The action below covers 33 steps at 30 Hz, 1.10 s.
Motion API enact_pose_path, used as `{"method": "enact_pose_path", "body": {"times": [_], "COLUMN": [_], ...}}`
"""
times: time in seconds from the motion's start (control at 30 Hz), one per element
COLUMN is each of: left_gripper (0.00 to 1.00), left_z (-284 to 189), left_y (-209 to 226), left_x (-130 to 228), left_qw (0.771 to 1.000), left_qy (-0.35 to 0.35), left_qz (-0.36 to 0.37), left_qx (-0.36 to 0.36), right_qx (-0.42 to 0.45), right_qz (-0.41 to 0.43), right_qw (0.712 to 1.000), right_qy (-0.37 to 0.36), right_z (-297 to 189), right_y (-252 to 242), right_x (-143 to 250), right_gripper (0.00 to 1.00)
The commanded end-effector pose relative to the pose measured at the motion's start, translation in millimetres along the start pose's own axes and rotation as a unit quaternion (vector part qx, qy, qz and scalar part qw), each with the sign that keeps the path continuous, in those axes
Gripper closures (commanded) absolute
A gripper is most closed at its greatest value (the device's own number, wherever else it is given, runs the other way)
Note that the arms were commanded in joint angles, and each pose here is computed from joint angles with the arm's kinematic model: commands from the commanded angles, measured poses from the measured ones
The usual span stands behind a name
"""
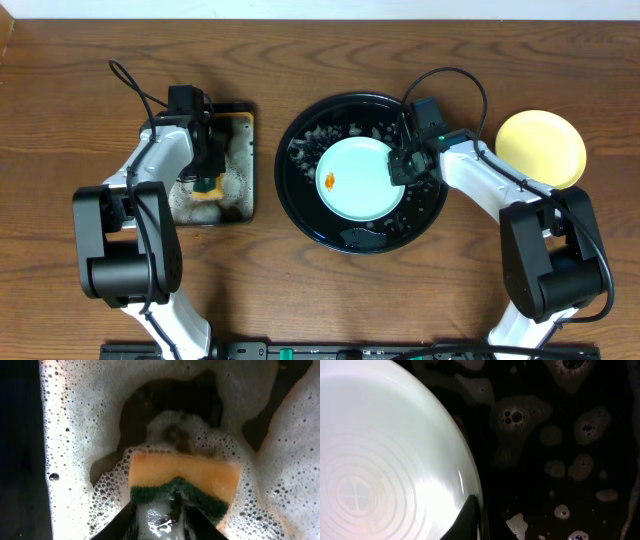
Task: Clean dirty plates on tray and stack at the side
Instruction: 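Rub the sponge in the black rectangular tray with the left gripper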
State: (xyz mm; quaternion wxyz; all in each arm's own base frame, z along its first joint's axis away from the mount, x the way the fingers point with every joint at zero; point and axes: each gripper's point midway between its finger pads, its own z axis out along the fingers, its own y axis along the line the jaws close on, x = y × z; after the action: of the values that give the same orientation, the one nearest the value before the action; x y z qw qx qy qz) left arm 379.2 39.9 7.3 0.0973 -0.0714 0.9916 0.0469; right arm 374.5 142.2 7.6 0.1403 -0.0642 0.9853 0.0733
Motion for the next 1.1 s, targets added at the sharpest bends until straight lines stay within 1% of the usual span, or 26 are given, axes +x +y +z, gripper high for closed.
{"method": "enact_pose_path", "body": {"times": [0.0,0.07,0.13,0.17,0.27,0.33,0.4,0.5,0.57,0.77,0.8,0.87,0.9,1.0,1.07], "left_gripper": [0.71,0.71,0.7,0.69,0.65,0.65,0.64,0.53,0.47,0.47,0.5,0.6,0.67,0.74,0.81], "left_z": [4,-15,-34,-51,-75,-84,-82,-70,-55,-27,-23,-15,-11,-6,-3], "left_y": [-5,-10,-9,-8,-6,-4,-4,-4,-4,-5,-6,-6,-6,-7,-7], "left_x": [5,-9,-21,-29,-32,-25,-15,-3,7,29,32,37,38,37,35], "left_qw": [1.0,1.0,0.999,0.999,0.998,0.998,0.999,1.0,1.0,0.998,0.998,0.997,0.997,0.997,0.997], "left_qy": [0.023,0.003,-0.017,-0.037,-0.06,-0.053,-0.033,-0.012,0.006,0.051,0.058,0.07,0.073,0.073,0.07], "left_qz": [0.005,0.003,0.0,-0.001,-0.003,-0.002,-0.001,0.003,0.008,0.011,0.011,0.012,0.012,0.012,0.011], "left_qx": [0.01,0.028,0.031,0.032,0.033,0.033,0.031,0.028,0.027,0.024,0.024,0.023,0.023,0.023,0.023], "right_qx": [0.036,0.036,0.036,0.036,0.036,0.036,0.036,0.036,0.036,0.037,0.037,0.037,0.037,0.037,0.037], "right_qz": [-0.003,-0.003,-0.003,-0.003,-0.003,-0.003,-0.003,-0.003,-0.002,-0.002,-0.002,-0.002,-0.002,-0.002,-0.002], "right_qw": [0.999,0.999,0.999,0.999,0.999,0.999,0.999,0.999,0.999,0.999,0.999,0.999,0.999,0.999,0.999], "right_qy": [-0.007,-0.007,-0.007,-0.006,-0.005,-0.005,-0.005,-0.005,-0.004,-0.002,-0.002,0.0,0.001,0.002,0.001], "right_z": [-4,-4,-4,-4,-4,-4,-4,-4,-4,-4,-4,-4,-4,-4,-4], "right_y": [-17,-17,-17,-17,-17,-17,-17,-17,-17,-17,-17,-17,-17,-18,-18], "right_x": [-3,-2,-2,-2,-2,-2,-2,-2,-1,0,0,1,1,2,2], "right_gripper": [0.99,0.99,0.99,0.99,0.99,0.99,0.99,0.99,0.99,0.99,0.99,0.99,0.99,0.99,0.99]}}
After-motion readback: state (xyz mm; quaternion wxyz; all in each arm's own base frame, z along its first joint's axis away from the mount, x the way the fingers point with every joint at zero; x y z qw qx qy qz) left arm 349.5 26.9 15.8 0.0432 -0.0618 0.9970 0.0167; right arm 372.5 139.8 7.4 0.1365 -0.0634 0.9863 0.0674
